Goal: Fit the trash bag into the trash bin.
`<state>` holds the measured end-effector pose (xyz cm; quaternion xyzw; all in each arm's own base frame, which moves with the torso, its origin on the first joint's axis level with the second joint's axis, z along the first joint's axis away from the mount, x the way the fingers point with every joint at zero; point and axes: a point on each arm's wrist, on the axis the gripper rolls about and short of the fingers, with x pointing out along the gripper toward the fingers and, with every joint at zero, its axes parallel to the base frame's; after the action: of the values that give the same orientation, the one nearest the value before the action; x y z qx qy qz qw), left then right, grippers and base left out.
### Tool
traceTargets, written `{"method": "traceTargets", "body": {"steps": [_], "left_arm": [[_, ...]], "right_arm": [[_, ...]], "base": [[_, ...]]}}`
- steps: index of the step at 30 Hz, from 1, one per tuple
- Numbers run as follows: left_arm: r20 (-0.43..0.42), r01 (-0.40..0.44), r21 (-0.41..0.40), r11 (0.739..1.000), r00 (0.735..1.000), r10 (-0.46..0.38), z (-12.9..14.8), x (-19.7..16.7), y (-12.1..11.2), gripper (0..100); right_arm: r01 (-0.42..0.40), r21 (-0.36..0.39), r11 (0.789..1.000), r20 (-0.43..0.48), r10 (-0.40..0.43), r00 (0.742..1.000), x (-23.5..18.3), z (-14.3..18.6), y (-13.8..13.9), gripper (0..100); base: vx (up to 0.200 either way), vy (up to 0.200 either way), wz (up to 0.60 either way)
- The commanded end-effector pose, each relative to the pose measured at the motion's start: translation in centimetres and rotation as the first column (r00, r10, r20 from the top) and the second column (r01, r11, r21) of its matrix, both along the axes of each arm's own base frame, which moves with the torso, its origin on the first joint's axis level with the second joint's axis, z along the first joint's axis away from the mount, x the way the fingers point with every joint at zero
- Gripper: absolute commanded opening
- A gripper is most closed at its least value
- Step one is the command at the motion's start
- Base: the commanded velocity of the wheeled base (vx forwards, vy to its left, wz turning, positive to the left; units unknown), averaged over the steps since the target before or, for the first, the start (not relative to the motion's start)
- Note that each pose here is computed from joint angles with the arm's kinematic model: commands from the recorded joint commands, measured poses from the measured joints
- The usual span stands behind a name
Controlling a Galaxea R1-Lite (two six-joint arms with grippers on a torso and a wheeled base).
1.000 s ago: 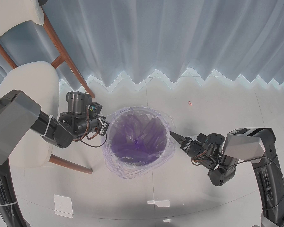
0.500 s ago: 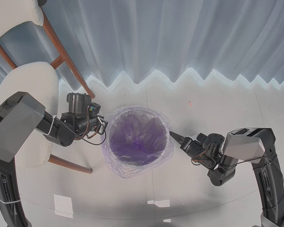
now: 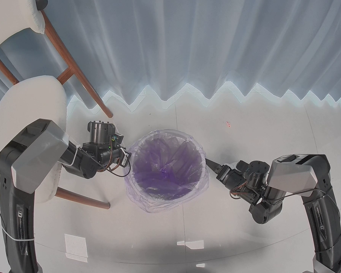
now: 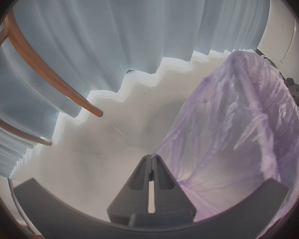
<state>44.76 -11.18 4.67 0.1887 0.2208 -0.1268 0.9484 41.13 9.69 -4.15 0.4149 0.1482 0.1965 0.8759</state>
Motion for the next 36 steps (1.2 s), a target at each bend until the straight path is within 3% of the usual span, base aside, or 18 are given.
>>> {"method": "traceTargets", "body": {"steps": [1, 16, 22, 23, 29, 36], "left_arm": [[-0.031, 0.001, 0.008, 1.0, 1.0, 0.0, -1.6, 0.2, -0.1, 0], [-0.053, -0.001, 0.014, 1.0, 0.999, 0.002, -2.7, 0.3, -0.2, 0], [-0.018, -0.02, 0.021, 1.0, 1.0, 0.02, -2.3, 0.2, -0.4, 0], [-0.016, -0.03, 0.029, 0.999, 0.999, 0.03, -2.3, 0.1, -0.4, 100], [-0.016, -0.035, 0.031, 0.999, 0.999, 0.035, -1.7, -0.6, -0.4, 100], [0.029, -0.043, 0.017, 0.999, 0.999, 0.043, 1.8, -2.1, 0.3, 100]], "right_arm": [[-0.002, 0.004, 1.0, 0.019, 0.002, 1.0, 0.0, 0.2, 0.0, 100], [-0.002, 0.005, 1.0, 0.02, 0.002, 1.0, 0.1, 0.1, 0.1, 100], [-0.002, 0.003, 1.0, 0.021, 0.002, 1.0, 0.1, 0.1, 0.1, 100], [-0.002, 0.003, 1.0, 0.021, 0.002, 1.0, 0.1, 0.1, 0.1, 100], [-0.002, 0.003, 1.0, 0.021, 0.002, 1.0, 0.1, 0.1, 0.1, 100], [-0.002, 0.005, 1.0, 0.02, 0.002, 1.0, 0.1, 0.1, 0.1, 100]], "base": [[0.0, 0.0, 0.0], [0.0, 0.0, 0.0], [0.0, 0.0, 0.0], [0.0, 0.0, 0.0], [0.0, 0.0, 0.0], [0.0, 0.0, 0.0]]}}
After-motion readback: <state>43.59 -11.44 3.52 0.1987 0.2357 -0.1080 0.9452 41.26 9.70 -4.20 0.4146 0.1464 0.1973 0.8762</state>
